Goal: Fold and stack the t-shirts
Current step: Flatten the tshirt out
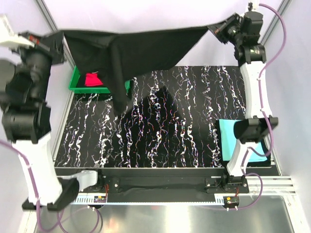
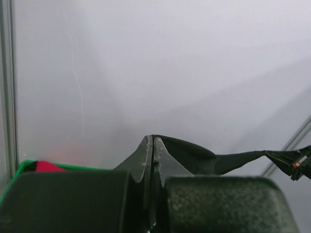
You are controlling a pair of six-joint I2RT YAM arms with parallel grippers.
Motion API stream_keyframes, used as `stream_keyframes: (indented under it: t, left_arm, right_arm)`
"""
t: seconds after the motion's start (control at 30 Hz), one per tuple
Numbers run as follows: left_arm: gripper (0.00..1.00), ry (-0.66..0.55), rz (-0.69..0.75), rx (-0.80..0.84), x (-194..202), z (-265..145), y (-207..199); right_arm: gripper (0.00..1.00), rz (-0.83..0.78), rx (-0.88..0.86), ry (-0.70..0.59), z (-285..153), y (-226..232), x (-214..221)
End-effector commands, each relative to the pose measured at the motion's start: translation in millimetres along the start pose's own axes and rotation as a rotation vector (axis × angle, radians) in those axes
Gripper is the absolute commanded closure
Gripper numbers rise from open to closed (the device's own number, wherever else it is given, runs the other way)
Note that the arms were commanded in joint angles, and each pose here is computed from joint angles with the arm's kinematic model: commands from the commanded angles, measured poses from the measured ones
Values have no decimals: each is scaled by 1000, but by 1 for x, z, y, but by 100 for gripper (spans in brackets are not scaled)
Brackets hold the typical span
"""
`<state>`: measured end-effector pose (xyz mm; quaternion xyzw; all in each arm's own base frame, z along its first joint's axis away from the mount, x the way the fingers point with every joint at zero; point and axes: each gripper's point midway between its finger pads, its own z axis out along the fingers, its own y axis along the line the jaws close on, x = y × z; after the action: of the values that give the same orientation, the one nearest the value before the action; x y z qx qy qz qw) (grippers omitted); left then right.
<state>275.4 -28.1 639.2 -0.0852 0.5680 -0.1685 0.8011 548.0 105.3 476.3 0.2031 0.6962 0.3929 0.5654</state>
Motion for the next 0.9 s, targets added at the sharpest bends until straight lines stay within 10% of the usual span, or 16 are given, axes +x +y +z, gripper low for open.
stream_keyframes:
  t: [0.0, 0.37, 0.87]
  left_arm:
    - [100, -72, -14, 8, -16, -19, -3]
    - [100, -156, -80, 102, -47, 17, -26]
    - [100, -314, -55, 200, -62, 102, -31]
  right_arm:
    - [100, -73, 60, -116, -48, -8, -45]
    - [100, -240, 35, -320, -114, 34, -88]
    - [100, -267, -9, -437, -57, 37, -132]
